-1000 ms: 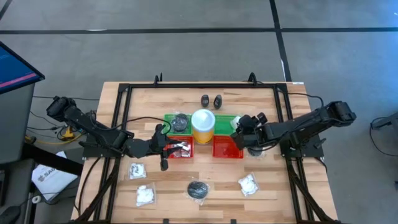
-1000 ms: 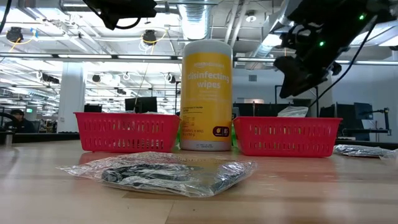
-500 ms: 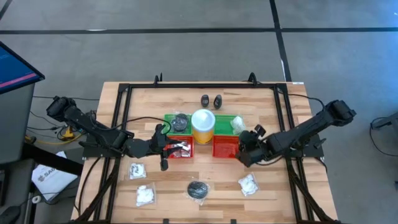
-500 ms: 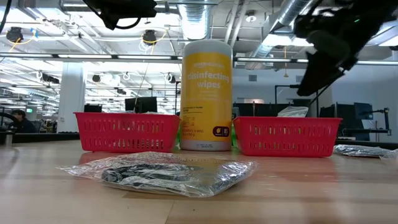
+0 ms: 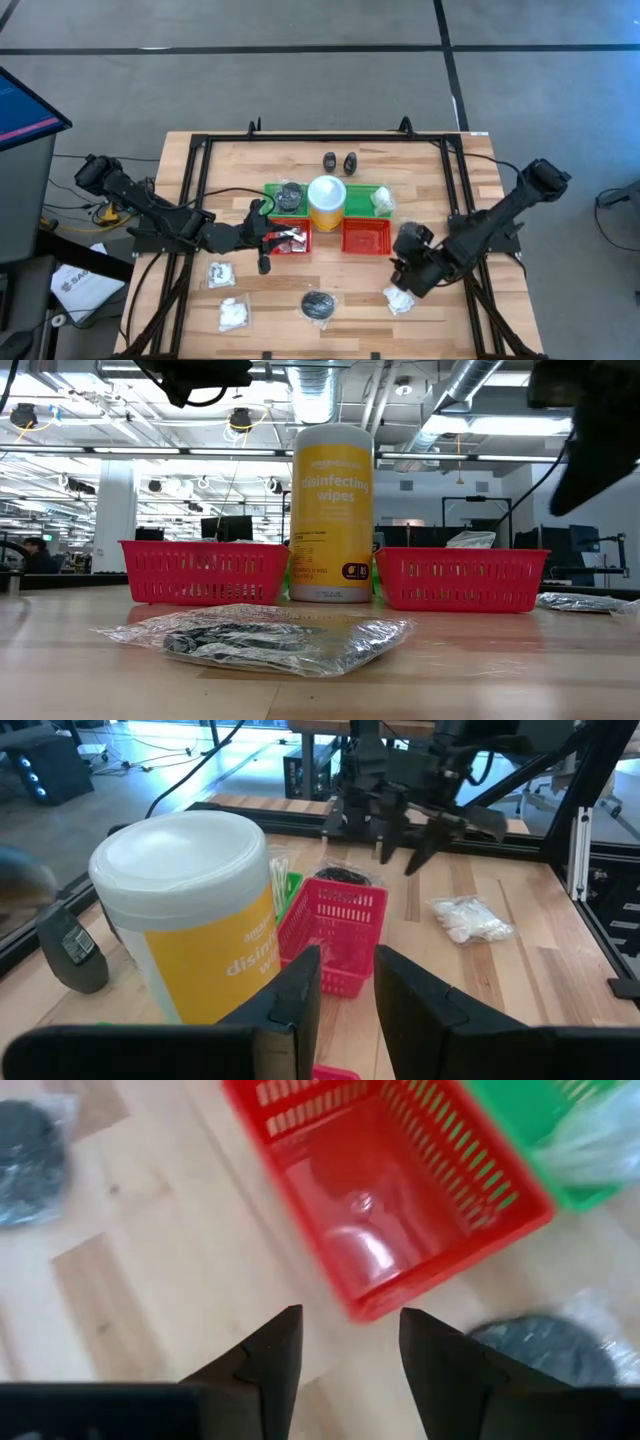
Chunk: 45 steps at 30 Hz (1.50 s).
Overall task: Pick & Place Travel size toiletries
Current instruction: Put the right vanity pack into the right green basket
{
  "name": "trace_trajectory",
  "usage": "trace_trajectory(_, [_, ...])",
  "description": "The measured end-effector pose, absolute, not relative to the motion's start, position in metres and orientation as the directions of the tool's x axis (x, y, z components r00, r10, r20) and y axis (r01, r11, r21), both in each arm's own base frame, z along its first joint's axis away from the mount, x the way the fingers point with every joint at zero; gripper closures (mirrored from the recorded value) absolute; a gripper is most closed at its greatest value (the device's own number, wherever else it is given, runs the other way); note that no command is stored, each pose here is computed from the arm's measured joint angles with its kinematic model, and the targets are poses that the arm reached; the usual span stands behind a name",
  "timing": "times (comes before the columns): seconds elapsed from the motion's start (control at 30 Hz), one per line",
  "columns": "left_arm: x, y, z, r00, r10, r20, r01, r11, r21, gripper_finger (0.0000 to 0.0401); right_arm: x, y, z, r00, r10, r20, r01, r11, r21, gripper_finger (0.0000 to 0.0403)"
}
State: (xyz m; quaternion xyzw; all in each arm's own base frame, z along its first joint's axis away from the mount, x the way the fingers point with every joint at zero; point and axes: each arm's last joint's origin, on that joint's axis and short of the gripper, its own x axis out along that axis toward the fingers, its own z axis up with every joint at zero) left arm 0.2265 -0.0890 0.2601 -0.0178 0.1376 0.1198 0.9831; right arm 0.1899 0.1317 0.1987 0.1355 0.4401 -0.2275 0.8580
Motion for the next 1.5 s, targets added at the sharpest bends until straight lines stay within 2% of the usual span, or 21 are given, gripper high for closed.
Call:
trace_trajectory(0.23, [0.227,-0.089,0.261,0.935,0.23,-0.269,-0.241,0.971,-0.007,0.0313,0.177,0.149,0.197,0.51,-0.201,-0.836,0.526,0.842,0.119,0.0246])
trace_trajectory(0.8, [0.227,-0.089,0.261,0.937,0.229,-0.266,-0.247,0.968,-0.036,0.0313,0.147,0.167,0.181,0.463,-0.106,-0.88,0.643,0.724,0.251,0.0262])
trace_trajectory(1.07, [0.227,-0.089,0.261,0.938,0.228,-0.262,-0.25,0.967,-0.055,0.0313,0.15,0.172,0.171,0.44,-0.124,-0.89,0.659,0.717,0.226,0.0269])
trace_trajectory(1.5, [0.226,-0.089,0.259,0.936,0.229,-0.267,-0.251,0.966,-0.052,0.0313,0.154,0.181,0.149,0.354,-0.129,-0.926,0.698,0.695,0.17,0.0257])
